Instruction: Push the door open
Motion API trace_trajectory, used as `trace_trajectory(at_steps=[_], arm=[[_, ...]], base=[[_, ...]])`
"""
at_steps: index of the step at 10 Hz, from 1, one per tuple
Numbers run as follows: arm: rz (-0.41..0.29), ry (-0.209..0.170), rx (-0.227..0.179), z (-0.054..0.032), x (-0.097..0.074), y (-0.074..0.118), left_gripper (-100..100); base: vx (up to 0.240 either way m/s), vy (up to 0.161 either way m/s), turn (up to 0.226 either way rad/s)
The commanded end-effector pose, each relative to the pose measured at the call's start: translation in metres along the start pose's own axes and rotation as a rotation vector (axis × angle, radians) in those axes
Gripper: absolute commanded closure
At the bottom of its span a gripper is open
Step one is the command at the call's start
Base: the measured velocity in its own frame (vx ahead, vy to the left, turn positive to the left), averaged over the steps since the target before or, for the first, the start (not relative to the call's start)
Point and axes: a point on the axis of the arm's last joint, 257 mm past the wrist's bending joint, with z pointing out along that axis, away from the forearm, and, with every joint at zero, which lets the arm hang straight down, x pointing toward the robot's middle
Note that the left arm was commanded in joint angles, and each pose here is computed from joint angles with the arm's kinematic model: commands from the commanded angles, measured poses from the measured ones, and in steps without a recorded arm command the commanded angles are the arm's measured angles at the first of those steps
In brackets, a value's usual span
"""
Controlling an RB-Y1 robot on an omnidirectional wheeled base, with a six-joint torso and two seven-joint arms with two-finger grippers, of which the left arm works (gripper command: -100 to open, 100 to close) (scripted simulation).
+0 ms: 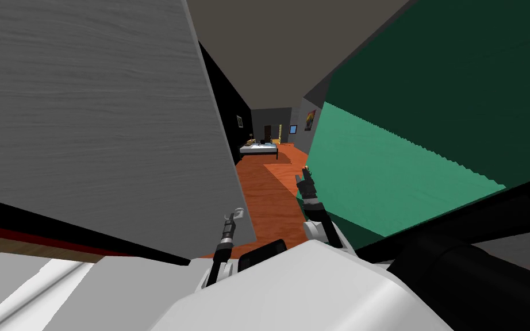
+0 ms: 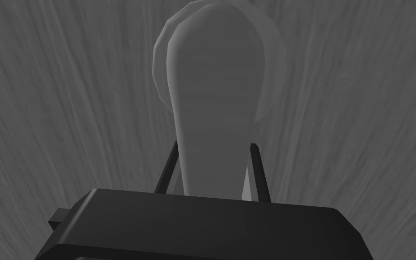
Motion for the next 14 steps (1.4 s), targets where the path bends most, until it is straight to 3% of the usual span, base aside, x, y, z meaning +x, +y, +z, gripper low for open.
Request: trace_trajectory(at_steps=[1, 8, 14], arm=[[0.013, -0.042, 0.010, 0.0013, -0.024, -0.006, 100], [0.006, -0.160, 0.009, 0.0033, -0.066, -0.005, 100], [-0.021, -0.237, 0.006, 0.0028, -0.084, -0.003, 100]], base=[[0.170, -0.104, 0.094], [0.183, -0.119, 0.081], [0.174, -0.096, 0.069]])
